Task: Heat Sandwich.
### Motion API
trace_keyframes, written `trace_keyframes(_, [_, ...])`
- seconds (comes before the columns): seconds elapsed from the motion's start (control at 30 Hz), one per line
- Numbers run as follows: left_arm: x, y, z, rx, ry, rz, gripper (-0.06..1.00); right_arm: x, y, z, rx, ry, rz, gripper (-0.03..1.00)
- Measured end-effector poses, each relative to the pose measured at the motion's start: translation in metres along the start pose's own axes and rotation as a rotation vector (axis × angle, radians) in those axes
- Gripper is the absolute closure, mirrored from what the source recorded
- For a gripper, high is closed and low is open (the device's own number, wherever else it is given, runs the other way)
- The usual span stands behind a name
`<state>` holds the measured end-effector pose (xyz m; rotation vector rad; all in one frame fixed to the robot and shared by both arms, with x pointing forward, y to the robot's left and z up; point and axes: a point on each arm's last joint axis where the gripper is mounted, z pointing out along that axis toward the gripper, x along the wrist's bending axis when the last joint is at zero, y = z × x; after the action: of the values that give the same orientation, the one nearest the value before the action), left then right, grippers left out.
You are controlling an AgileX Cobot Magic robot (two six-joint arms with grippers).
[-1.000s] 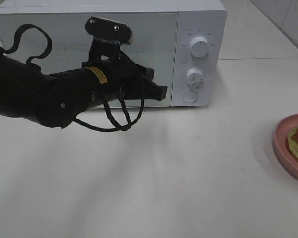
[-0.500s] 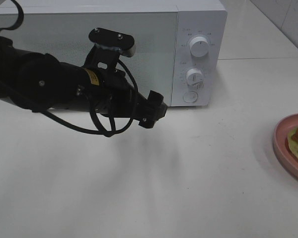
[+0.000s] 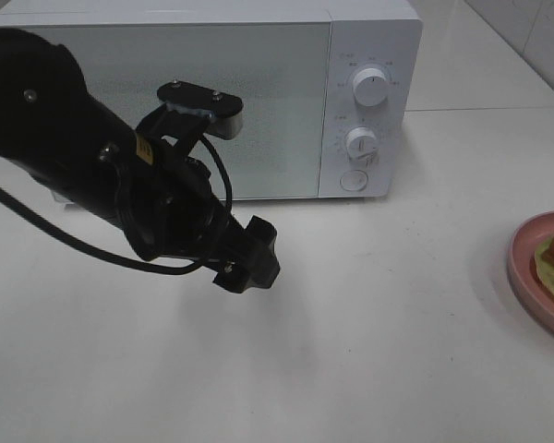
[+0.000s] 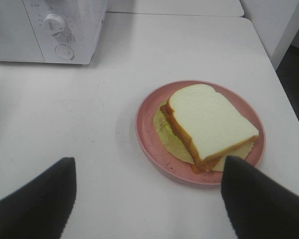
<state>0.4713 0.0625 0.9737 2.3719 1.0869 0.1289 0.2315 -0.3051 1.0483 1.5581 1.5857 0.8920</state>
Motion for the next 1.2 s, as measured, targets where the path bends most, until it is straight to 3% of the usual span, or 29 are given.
trace_keyframes(0.3, [0.004, -0.002, -0.02, 0.102, 0.059, -0.061, -0.02, 0.0, 0.0, 0.0, 0.0, 0.0, 0.0, 0.21])
trace_keyframes(0.63, [0.062, -0.013, -0.069, 0.155, 0.178, -0.262, -0.02, 0.0, 0.0, 0.0, 0.0, 0.0, 0.0, 0.21])
trace_keyframes(0.77, [0.099, -0.025, -0.111, 0.121, 0.25, -0.407, -0.02, 0.0, 0.0, 0.0, 0.0, 0.0, 0.0, 0.21])
trace_keyframes(0.93, [0.121, -0.041, -0.144, 0.103, 0.319, -0.506, -0.02, 0.0, 0.0, 0.0, 0.0, 0.0, 0.0, 0.21])
trace_keyframes(1.2, [0.128, -0.071, -0.179, 0.07, 0.403, -0.582, -0.02, 0.0, 0.0, 0.0, 0.0, 0.0, 0.0, 0.21])
